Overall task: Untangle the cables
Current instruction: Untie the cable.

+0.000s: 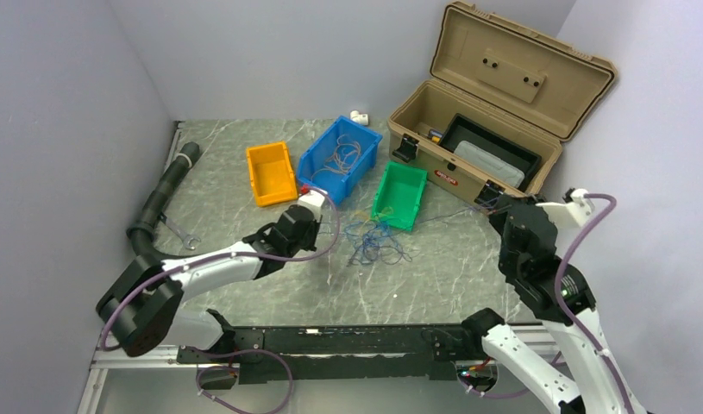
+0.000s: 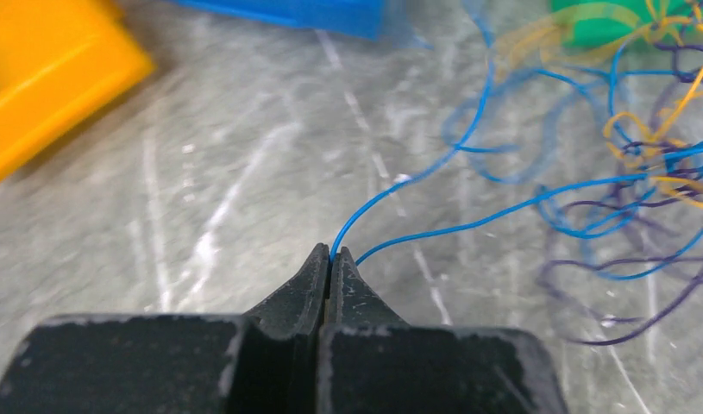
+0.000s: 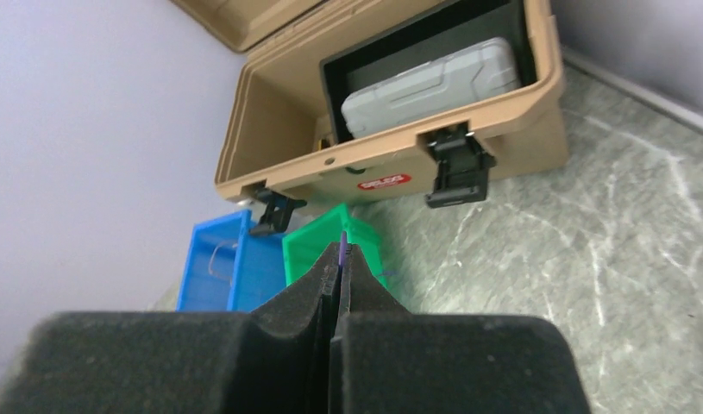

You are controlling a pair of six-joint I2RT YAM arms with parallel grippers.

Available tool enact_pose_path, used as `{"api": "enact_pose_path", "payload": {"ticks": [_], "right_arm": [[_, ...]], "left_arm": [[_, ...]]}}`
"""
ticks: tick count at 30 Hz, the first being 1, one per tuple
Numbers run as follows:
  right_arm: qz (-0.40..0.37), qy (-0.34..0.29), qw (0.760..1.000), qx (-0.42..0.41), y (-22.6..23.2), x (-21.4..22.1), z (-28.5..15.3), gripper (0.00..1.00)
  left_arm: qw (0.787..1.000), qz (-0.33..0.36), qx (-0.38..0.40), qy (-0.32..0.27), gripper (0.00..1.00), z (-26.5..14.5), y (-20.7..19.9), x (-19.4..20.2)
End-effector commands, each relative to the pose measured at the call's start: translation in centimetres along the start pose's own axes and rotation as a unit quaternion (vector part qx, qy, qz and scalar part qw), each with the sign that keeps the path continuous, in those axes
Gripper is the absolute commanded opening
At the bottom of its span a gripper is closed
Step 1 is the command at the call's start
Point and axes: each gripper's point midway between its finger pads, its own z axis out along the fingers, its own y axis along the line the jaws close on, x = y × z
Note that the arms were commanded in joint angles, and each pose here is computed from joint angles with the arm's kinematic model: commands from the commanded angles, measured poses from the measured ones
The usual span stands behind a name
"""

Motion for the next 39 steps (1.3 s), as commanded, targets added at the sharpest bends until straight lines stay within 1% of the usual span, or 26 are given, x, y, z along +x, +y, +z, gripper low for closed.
{"api": "enact_pose_path", "payload": {"ticks": [1,6,9,11,14,16,19,22,24,25,27,29,30,31,32,34,36,39], "right_arm": [[0.02,-0.066,0.996,0.049,-2.5,-3.5,-1.1,0.0],[0.034,-0.108,0.99,0.085,-4.8,-5.6,-2.2,0.0],[0.033,-0.117,0.989,0.079,-5.0,-6.2,-2.6,0.0],[0.026,-0.106,0.992,0.057,-4.2,-5.8,-2.5,0.0],[0.007,-0.07,0.997,0.009,-2.2,-4.4,-2.1,0.0],[-0.014,-0.043,0.999,-0.027,-0.4,-3.2,-1.7,0.0],[-0.042,-0.008,0.995,-0.088,2.8,-2.1,-1.6,0.0],[-0.068,0.027,0.985,-0.155,6.4,-1.2,-1.9,0.0],[-0.08,0.053,0.974,-0.206,8.8,-0.5,-2.4,0.0],[-0.081,0.058,0.971,-0.219,9.7,-0.5,-2.5,0.0],[-0.081,0.073,0.959,-0.261,11.8,-0.3,-3.2,0.0],[-0.076,0.077,0.953,-0.285,13.3,-0.7,-3.6,0.0],[-0.074,0.077,0.95,-0.294,14.0,-1.0,-3.8,0.0],[-0.071,0.078,0.948,-0.301,14.6,-1.3,-4.0,0.0],[-0.069,0.077,0.946,-0.307,15.2,-1.6,-4.1,0.0],[-0.064,0.076,0.943,-0.316,16.3,-2.3,-4.3,0.0],[-0.058,0.071,0.94,-0.328,17.3,-3.3,-4.8,0.0],[-0.051,0.064,0.938,-0.336,18.0,-4.3,-5.2,0.0]], "left_arm": [[0.992,-0.06,-0.091,-0.056,0.0,-1.7,4.4,-1.9],[0.979,-0.084,-0.169,-0.074,0.0,-3.2,7.4,-1.9],[0.975,-0.093,-0.185,-0.084,0.0,-3.8,8.1,-2.0],[0.98,-0.083,-0.155,-0.093,0.0,-3.7,7.2,-2.5],[0.991,-0.055,-0.05,-0.113,0.0,-3.4,3.8,-3.6],[0.991,-0.04,0.007,-0.129,0.0,-3.6,1.8,-4.1],[0.989,-0.033,0.035,-0.14,0.0,-3.8,0.8,-4.2],[0.988,-0.023,0.06,-0.14,0.0,-3.9,-0.1,-4.4],[0.985,-0.012,0.096,-0.143,0.09,-4.0,-1.3,-4.5],[0.982,-0.007,0.12,-0.146,0.16,-4.2,-2.2,-4.6],[0.975,0.002,0.154,-0.157,0.34,-4.5,-3.4,-5.0],[0.969,0.01,0.185,-0.162,0.56,-4.8,-4.5,-5.0],[0.966,0.014,0.199,-0.165,0.68,-4.9,-5.1,-5.1],[0.963,0.015,0.211,-0.167,0.78,-5.0,-5.5,-5.1],[0.96,0.017,0.225,-0.168,0.85,-5.1,-6.0,-5.1],[0.953,0.021,0.252,-0.17,0.94,-5.2,-7.1,-5.2],[0.95,0.018,0.267,-0.162,0.97,-5.0,-8.2,-5.5],[0.952,0.016,0.278,-0.128,0.98,-3.9,-9.7,-5.5]]}}
